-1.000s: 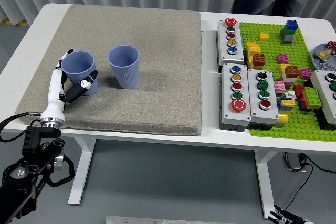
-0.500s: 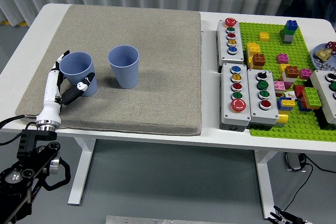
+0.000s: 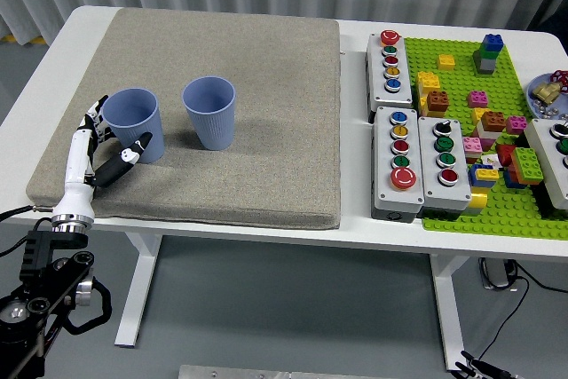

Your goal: Pick cup pour cup place

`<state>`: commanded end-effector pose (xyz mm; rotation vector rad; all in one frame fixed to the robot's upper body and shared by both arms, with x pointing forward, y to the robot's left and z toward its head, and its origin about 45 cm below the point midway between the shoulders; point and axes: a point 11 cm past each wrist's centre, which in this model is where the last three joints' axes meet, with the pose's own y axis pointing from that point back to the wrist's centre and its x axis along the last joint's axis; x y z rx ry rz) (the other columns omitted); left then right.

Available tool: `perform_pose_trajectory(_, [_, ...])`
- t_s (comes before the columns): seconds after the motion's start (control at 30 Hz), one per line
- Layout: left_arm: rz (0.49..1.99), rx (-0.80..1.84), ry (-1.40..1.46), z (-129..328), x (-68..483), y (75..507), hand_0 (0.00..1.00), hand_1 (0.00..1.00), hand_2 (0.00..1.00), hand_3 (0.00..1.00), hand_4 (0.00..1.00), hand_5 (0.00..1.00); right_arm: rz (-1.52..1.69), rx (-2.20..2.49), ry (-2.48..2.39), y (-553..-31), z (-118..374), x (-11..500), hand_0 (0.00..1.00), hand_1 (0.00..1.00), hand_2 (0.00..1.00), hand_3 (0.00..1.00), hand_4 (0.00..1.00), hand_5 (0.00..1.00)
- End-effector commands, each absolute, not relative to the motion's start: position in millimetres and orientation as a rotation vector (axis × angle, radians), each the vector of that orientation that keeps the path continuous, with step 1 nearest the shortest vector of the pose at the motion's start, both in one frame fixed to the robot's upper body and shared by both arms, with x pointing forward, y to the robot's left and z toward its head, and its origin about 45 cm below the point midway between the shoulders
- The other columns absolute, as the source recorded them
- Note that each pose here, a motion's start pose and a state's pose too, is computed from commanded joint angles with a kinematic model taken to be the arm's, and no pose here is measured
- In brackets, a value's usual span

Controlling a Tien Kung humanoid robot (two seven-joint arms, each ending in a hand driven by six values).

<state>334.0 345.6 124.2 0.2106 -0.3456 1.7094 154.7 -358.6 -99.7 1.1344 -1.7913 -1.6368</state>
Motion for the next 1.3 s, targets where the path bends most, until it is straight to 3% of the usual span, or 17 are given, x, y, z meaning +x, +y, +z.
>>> perform_pose_trajectory(0.57, [1.753, 0.149, -0.367, 143.7, 310.0, 360.0, 0.656, 0.718, 0.914, 0.935, 0.940, 0.472, -1.640, 1.133, -1.795, -362.5, -98.7, 154.3, 0.764, 0.693, 0.735, 0.616, 0.228, 0.157])
perform_pose_trajectory(0.7, [1.789, 0.061, -0.420, 167.8, 301.9, 357.3, 0.656, 0.718, 0.914, 0.935, 0.940, 0.472, -1.639, 1.130, -1.786, -361.8, -99.2, 153.0, 0.764, 0.693, 0.735, 0.616, 0.228, 0.157])
perform_pose_trajectory(0.73, [1.814, 0.020, -0.430, 177.6, 298.5, 358.2, 0.631, 0.677, 0.847, 0.868, 0.937, 0.467, -1.636, 1.129, -1.787, -361.8, -99.4, 152.9, 0.764, 0.693, 0.734, 0.616, 0.227, 0.157])
perform_pose_trajectory(0.9, [1.840, -0.195, -0.410, 227.2, 302.1, 352.5, 0.631, 0.677, 0.847, 0.868, 0.937, 0.467, -1.633, 1.125, -1.794, -362.6, -99.4, 152.8, 0.764, 0.693, 0.734, 0.616, 0.227, 0.157])
perform_pose_trajectory(0.93, [1.823, -0.238, -0.388, 237.2, 306.0, 350.1, 0.664, 0.706, 0.798, 0.809, 0.899, 0.653, -1.631, 1.125, -1.795, -362.9, -99.3, 153.1, 0.764, 0.693, 0.733, 0.615, 0.227, 0.157])
perform_pose_trajectory(1.1, [1.660, -0.450, -0.120, 265.9, 337.3, 334.0, 0.664, 0.706, 0.798, 0.809, 0.899, 0.653, -1.624, 1.123, -1.807, -364.9, -98.3, 155.2, 0.764, 0.693, 0.733, 0.615, 0.227, 0.157])
perform_pose_trajectory(1.13, [1.634, -0.483, -0.079, 267.0, 341.7, 331.0, 0.687, 0.720, 0.781, 0.801, 0.912, 0.954, -1.623, 1.124, -1.809, -365.1, -98.2, 155.5, 0.764, 0.693, 0.731, 0.615, 0.227, 0.158])
perform_pose_trajectory(1.3, [1.553, -0.587, 0.075, 265.4, 363.8, 314.9, 0.687, 0.720, 0.781, 0.801, 0.912, 0.954, -1.622, 1.121, -1.812, -364.8, -98.6, 155.0, 0.764, 0.693, 0.731, 0.615, 0.227, 0.158])
